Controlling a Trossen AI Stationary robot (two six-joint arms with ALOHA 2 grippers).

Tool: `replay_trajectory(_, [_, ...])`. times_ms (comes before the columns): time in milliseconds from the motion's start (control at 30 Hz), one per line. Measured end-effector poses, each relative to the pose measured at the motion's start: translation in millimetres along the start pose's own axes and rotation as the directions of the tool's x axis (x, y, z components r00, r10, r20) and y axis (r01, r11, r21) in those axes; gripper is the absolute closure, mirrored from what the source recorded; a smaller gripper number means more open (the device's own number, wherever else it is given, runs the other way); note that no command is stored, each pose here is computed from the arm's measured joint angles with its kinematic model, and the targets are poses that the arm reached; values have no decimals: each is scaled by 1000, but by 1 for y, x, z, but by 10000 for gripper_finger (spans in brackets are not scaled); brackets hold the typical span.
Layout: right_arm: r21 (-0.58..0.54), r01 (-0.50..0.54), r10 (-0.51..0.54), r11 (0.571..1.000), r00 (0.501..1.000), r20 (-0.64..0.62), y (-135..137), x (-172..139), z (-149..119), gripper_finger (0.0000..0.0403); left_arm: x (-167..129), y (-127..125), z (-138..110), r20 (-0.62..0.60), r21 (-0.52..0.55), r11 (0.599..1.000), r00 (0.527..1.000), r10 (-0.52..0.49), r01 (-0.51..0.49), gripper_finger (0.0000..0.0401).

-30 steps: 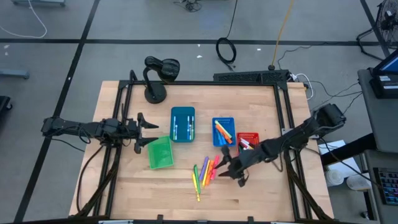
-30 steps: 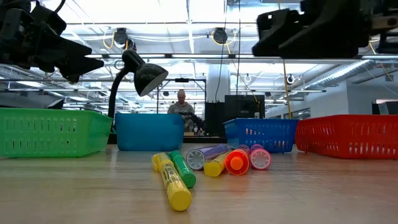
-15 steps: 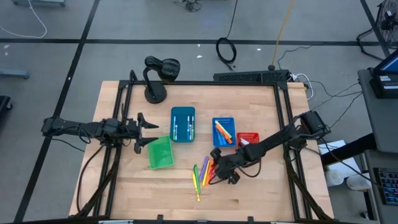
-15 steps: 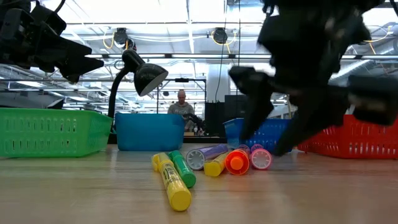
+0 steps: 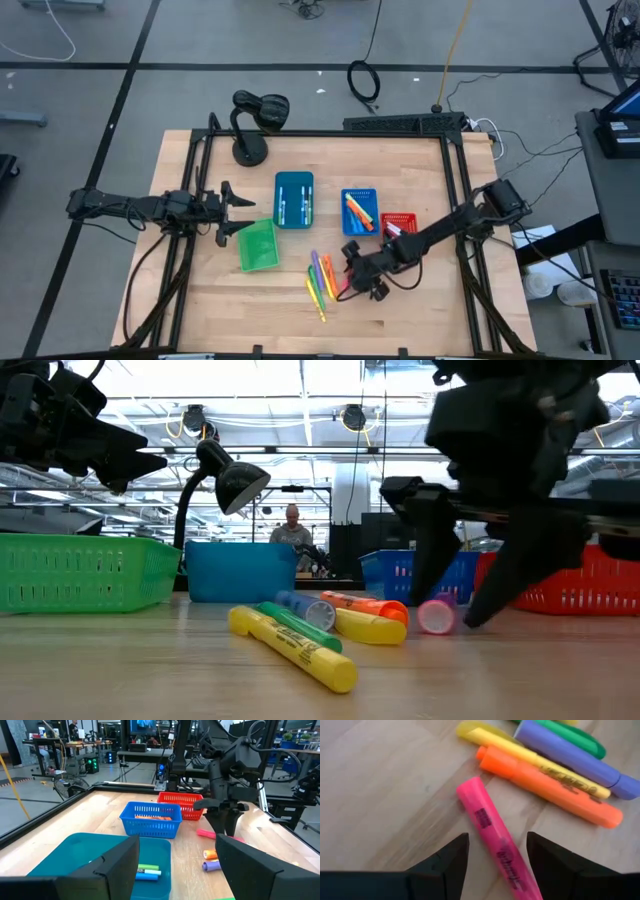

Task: Pick & Place Markers
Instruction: Put the pink highlighter pen into the blue bin

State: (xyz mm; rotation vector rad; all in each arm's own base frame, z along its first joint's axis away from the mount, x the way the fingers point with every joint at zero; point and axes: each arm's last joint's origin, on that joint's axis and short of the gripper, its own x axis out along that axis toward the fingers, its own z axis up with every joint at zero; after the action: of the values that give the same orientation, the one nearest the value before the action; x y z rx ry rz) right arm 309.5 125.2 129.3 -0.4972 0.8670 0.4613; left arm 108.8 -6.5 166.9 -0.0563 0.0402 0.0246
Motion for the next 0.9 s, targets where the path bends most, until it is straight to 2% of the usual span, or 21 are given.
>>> replay_trajectory(167, [-15,-11,11,1000,1000,-9,6,-1,1,219,0,0,0,0,0,1000,1000,0,0,134])
replay_trajectory(667, [-105,39,-26,994,993,116,5,-6,15,234,0,0,0,0,0,1000,1000,0,0,134])
replay_trajectory(733, [-127,67,-48,990,987,151,3,-6,18,234,0,0,0,0,0,1000,1000,0,0,134])
replay_trajectory(900, [-131,251,-214,959,946,242,-5,-10,30,235,0,0,0,0,0,1000,1000,0,0,134])
